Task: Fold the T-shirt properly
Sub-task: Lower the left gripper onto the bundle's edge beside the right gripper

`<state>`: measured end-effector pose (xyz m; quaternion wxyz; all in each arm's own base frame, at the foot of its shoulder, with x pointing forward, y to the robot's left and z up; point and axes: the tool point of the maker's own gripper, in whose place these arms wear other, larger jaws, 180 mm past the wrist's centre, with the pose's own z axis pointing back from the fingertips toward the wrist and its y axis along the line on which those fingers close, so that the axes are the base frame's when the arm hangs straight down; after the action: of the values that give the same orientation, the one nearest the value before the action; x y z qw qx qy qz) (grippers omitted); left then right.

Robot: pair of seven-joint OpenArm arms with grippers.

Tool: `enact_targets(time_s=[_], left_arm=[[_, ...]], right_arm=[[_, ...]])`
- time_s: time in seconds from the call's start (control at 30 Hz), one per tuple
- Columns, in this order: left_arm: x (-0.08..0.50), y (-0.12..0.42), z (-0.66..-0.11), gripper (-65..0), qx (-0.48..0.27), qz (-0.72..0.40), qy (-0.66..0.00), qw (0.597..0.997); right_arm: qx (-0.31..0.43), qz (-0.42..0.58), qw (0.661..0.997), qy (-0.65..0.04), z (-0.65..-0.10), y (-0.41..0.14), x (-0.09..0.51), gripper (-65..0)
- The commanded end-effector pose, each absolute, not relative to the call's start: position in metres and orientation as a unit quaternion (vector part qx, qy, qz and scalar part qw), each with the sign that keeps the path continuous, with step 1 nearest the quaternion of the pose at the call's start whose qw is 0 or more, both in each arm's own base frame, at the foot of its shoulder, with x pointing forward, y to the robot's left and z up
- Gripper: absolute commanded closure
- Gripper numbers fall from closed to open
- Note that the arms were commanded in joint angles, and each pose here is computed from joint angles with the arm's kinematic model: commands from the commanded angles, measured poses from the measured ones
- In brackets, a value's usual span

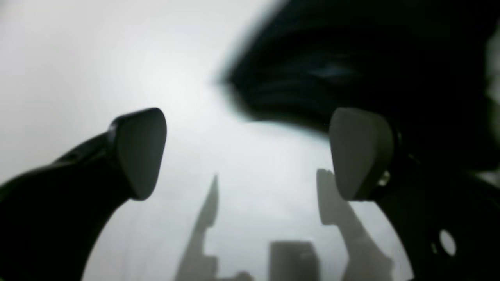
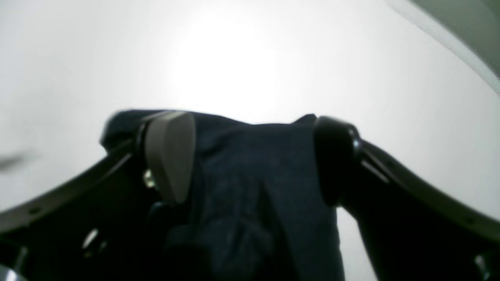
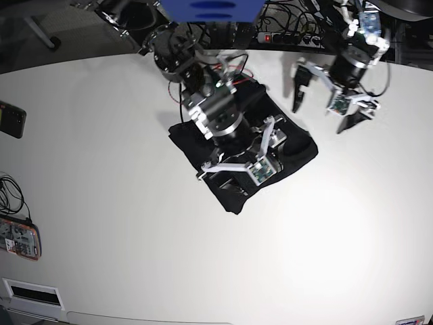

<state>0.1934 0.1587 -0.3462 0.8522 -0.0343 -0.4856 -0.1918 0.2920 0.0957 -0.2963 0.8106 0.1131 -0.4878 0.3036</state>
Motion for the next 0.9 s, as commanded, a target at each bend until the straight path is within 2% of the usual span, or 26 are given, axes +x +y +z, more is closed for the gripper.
enact_targets(time_s=[0.0,0.13,0.3,0.6,0.87], left_arm=[[0.198,0.156,-0.341,-64.4,-0.029,-0.189,-0.494,0.848],[0.194,0.124,-0.350,-64.4,-0.057,-0.185,-0.482,0.854],[0.186,0.103,-0.359,-64.4,-0.072,-0.176,-0.469,0.863],[0.172,0.106,-0.403,-64.4,-0.074,-0.157,-0.414,0.894],[0.191,0.103,-0.397,-64.4,-0.072,-0.162,-0.432,0.884]], right_arm=[[0.120,0.288,0.796,-0.518,-0.274,0.094,0.312,-45.7],[0.140,0.246,0.812,-0.511,-0.269,0.077,0.343,-45.7],[0.139,0.246,0.829,-0.482,-0.283,0.075,0.364,-45.7],[0.101,0.255,0.858,-0.435,-0.325,0.067,0.398,-45.7],[0.090,0.253,0.875,-0.402,-0.368,0.066,0.413,-45.7]])
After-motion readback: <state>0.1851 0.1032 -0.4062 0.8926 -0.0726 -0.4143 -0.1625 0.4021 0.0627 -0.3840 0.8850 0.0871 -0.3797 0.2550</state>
